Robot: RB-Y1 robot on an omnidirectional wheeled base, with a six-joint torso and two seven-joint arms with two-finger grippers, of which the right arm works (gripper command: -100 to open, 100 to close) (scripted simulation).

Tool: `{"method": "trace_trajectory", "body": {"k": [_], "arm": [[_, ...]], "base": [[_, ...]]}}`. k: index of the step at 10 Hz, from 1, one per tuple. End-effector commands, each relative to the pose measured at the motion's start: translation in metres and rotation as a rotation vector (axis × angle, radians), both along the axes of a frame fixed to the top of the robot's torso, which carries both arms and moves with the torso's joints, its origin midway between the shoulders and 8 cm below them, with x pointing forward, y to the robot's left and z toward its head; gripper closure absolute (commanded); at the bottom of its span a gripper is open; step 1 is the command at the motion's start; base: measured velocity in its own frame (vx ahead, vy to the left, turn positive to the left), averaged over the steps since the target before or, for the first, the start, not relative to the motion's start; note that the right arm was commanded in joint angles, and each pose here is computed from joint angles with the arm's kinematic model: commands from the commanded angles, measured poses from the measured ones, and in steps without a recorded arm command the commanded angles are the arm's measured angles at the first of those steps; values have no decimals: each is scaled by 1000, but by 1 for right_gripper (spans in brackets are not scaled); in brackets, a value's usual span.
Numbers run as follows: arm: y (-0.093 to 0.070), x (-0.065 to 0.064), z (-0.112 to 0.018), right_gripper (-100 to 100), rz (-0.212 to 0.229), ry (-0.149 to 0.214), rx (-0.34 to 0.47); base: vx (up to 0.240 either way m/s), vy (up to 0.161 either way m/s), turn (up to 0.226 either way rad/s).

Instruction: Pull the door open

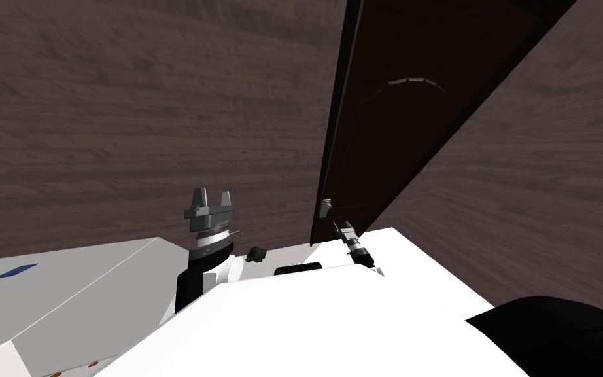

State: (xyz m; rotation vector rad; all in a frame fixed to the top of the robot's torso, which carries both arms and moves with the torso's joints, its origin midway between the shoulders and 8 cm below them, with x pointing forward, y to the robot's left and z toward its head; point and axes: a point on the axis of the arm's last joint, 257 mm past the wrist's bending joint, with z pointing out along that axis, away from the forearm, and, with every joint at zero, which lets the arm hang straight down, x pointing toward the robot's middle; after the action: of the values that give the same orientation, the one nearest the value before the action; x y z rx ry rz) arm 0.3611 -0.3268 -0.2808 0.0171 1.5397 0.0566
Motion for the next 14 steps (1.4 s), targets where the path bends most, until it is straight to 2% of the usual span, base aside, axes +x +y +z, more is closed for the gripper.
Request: {"method": "trace_trajectory", "body": {"k": [1, 2, 3, 8, 10, 11, 12, 14], "arm": [[2, -3, -12, -100, 2, 22, -36], [2, -1, -7, -100, 1, 14, -21], [-16, 0, -10, -100, -9, 20, -40], [-60, 4, -14, -100, -68, 21, -35], [-71, 5, -15, -100, -91, 18, -22], [-67, 5, -15, -100, -84, 19, -26], [-67, 5, -15, 100, -84, 19, -26], [-67, 5, -15, 100, -84, 19, -26]], "base": [[98, -110, 170], [45, -56, 35], [86, 53, 146], [177, 71, 122], [175, -3, 89], [67, -15, 19], [-9, 1, -23], [-21, -3, 2]]}}
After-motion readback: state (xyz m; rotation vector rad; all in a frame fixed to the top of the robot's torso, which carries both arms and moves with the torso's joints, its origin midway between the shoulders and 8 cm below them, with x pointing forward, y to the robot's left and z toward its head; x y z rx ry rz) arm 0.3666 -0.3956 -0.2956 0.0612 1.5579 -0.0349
